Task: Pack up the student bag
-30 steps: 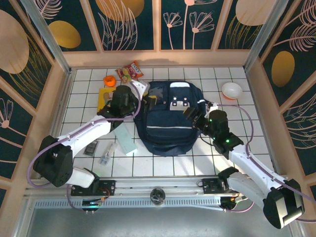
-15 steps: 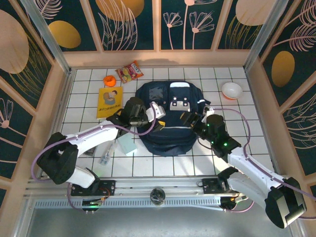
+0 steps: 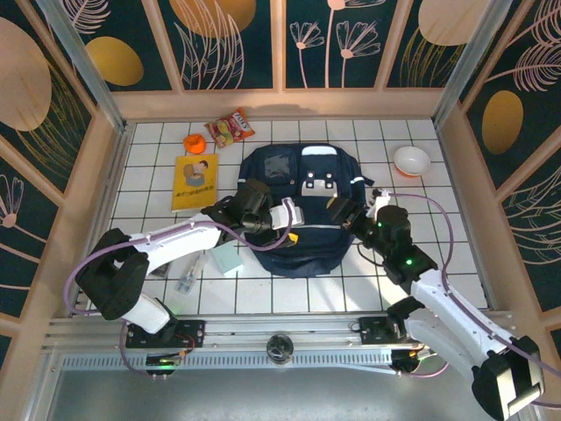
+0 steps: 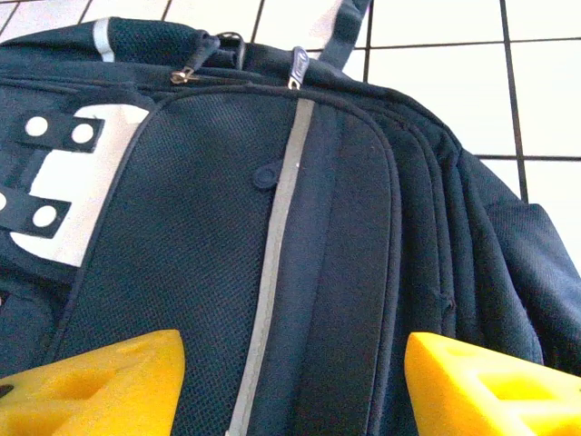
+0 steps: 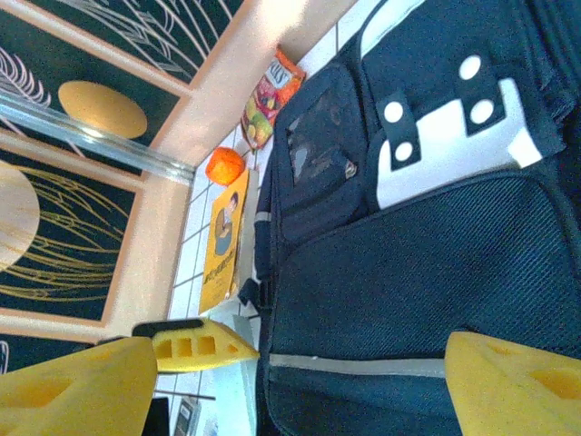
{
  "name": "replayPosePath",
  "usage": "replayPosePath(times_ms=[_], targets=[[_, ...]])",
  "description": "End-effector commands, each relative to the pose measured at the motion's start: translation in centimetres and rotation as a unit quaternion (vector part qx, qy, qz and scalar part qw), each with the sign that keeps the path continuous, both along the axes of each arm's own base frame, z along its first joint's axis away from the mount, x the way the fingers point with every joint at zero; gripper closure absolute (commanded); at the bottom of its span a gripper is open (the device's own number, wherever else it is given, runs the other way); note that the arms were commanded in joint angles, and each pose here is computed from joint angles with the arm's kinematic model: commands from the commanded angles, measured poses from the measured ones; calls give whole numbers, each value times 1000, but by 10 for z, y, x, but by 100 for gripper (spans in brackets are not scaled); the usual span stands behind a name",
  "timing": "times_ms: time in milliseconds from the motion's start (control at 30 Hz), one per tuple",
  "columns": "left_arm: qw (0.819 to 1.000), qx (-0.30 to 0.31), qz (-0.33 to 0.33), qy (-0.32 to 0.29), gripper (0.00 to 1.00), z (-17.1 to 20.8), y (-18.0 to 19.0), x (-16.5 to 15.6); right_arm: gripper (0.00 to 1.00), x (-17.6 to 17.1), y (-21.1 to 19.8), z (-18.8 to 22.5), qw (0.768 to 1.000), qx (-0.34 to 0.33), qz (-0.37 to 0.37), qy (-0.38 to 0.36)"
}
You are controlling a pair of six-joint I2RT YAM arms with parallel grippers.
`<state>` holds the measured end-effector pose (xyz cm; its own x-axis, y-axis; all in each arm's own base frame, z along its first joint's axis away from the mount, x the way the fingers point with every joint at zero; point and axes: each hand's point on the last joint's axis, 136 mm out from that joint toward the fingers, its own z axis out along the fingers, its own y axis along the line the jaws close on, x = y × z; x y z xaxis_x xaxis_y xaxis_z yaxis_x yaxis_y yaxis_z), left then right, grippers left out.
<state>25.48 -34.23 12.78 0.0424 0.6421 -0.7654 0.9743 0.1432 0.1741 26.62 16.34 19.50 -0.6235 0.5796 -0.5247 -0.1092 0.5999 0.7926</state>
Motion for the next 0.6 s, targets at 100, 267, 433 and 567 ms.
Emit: replayPosePath(times_ms=[100, 267, 433, 567], targets=[[1000, 3, -19, -25, 32, -8, -17, 4, 16, -4, -15, -15, 1000, -17, 0, 22], [999, 12, -45, -20, 30, -16, -32, 5, 16, -7, -18, -27, 999, -19, 2, 42], [997, 44, -56, -11, 27, -43, -36, 6, 16, -8, -19, -31, 999, -14, 4, 47], [996, 52, -66, 7, 24, -50, -38, 2, 16, -8, -20, -32, 999, -15, 3, 51]])
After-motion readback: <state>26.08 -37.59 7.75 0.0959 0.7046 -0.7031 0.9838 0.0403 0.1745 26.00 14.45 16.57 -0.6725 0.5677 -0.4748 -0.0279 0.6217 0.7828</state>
